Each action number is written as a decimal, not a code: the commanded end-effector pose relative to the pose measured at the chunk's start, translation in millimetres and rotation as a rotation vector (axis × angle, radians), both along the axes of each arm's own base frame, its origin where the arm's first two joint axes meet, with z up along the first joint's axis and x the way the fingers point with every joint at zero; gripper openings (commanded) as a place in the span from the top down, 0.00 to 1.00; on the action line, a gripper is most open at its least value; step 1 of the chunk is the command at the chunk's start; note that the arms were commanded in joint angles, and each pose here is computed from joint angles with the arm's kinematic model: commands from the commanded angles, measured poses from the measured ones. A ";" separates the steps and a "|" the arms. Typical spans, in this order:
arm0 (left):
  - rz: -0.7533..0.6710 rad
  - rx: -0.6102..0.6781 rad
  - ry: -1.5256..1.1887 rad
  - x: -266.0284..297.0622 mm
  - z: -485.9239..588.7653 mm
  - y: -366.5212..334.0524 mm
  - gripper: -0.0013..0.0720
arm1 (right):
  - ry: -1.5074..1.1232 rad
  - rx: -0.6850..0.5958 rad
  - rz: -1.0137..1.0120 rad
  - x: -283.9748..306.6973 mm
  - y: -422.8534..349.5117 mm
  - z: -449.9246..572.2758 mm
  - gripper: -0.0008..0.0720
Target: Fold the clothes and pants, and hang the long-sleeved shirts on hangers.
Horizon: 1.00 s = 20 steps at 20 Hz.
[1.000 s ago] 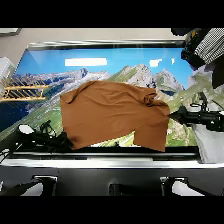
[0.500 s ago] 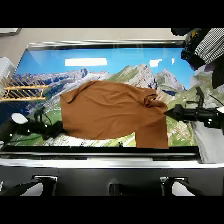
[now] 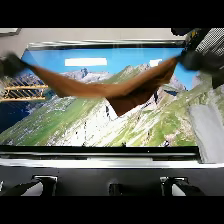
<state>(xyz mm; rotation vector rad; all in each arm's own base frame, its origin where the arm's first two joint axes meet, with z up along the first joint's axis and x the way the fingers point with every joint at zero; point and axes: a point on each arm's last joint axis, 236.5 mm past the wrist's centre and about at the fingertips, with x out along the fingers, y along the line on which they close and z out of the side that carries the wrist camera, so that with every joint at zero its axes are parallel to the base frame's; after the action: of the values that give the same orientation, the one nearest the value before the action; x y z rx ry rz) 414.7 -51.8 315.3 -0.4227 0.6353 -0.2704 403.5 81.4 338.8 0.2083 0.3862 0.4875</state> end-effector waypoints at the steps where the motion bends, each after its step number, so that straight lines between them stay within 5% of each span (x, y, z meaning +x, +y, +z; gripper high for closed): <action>1: 0.190 0.086 -0.314 -55.5 139.7 32.5 0.97 | -0.327 -0.092 -0.114 -84.3 -8.2 135.8 0.95; 6: 0.422 0.103 -0.465 -146.4 186.0 68.9 0.97 | -0.595 -0.066 -0.317 -201.5 -31.2 219.4 0.95; 10: 0.507 0.127 -0.494 -179.4 189.2 84.5 0.97 | -0.695 0.016 -0.348 -235.0 -32.8 245.5 0.95; 14: 0.513 0.157 -0.405 -164.6 165.1 90.8 0.97 | -0.456 0.076 -0.322 -178.3 -32.6 201.3 0.95; 20: 0.381 0.317 0.128 -36.7 -30.9 110.7 0.97 | 0.355 0.107 -0.243 -6.5 -33.1 -27.7 0.95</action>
<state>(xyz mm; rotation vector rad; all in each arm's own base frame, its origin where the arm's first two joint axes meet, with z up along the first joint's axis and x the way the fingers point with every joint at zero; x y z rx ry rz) 333.9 49.4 376.5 -0.2990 0.4520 0.2037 342.1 45.4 416.2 0.3360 0.3425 0.2274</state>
